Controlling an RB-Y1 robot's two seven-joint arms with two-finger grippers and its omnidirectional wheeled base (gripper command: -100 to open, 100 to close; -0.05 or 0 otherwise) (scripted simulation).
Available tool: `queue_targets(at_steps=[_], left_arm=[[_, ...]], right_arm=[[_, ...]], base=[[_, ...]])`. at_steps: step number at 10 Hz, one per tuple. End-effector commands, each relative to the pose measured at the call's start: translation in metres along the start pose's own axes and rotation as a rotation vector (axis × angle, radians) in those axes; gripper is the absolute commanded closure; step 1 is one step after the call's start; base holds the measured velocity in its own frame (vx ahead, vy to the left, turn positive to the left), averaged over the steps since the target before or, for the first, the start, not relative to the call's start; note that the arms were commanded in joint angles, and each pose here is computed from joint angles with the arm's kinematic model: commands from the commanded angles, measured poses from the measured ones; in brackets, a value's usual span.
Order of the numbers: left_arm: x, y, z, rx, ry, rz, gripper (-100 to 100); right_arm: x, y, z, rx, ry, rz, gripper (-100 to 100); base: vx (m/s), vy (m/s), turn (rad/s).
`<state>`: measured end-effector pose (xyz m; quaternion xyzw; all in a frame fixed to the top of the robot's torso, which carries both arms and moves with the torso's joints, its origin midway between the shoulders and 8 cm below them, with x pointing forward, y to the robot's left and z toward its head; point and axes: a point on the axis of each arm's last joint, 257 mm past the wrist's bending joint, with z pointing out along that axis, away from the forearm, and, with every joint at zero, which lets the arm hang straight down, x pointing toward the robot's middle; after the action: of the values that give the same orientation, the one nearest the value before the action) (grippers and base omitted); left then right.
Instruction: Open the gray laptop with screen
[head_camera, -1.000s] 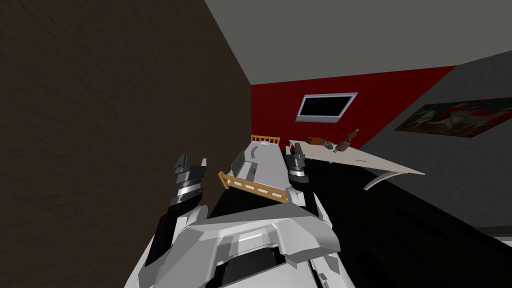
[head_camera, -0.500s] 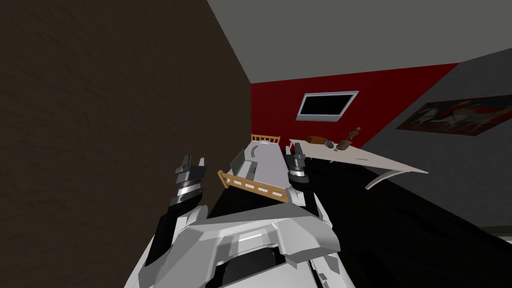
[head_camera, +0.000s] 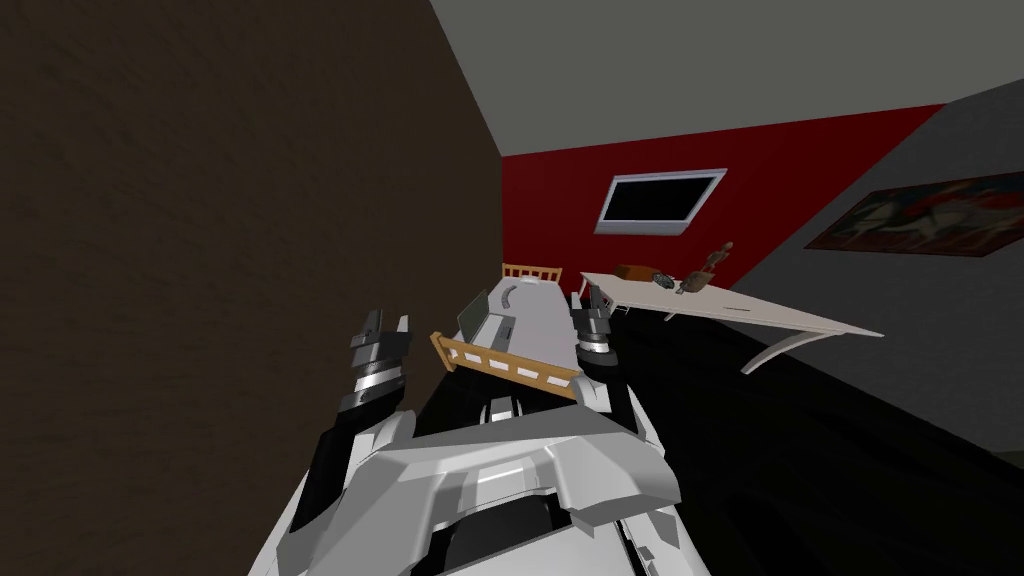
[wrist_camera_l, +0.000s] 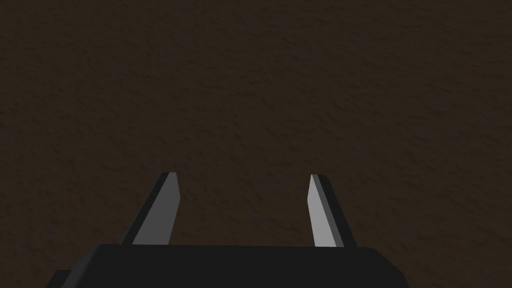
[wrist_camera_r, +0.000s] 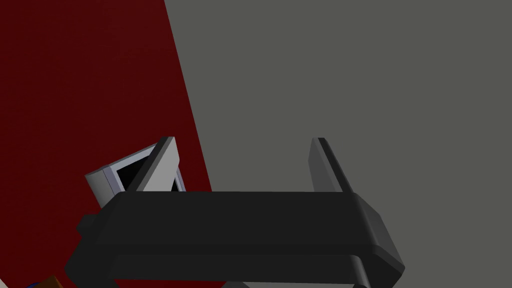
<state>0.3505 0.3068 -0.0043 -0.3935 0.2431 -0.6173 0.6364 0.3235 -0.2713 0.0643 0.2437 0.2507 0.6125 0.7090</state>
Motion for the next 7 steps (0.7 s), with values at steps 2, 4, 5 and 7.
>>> queue_targets(at_steps=[2,4,5,7], left_arm=[[0.01,0.015,0.0,-0.041,0.081,0.025,-100],[0.014,0.029,-0.002,-0.074,0.118,0.03,-100],[0.016,0.037,-0.002,-0.091,0.131,0.03,-100],[0.019,0.055,-0.004,-0.129,0.151,0.024,-100]], right_arm=[[0.0,0.0,0.0,0.001,0.0,0.0,0],[0.0,0.0,0.0,0.001,0.0,0.0,0],[0.0,0.0,0.0,0.001,0.0,0.0,0],[0.0,0.0,0.0,0.001,0.0,0.0,0]], base=[[0.021,0.026,-0.028],[0.037,0.048,-0.037],[0.037,0.057,-0.043],[0.032,0.06,-0.048]])
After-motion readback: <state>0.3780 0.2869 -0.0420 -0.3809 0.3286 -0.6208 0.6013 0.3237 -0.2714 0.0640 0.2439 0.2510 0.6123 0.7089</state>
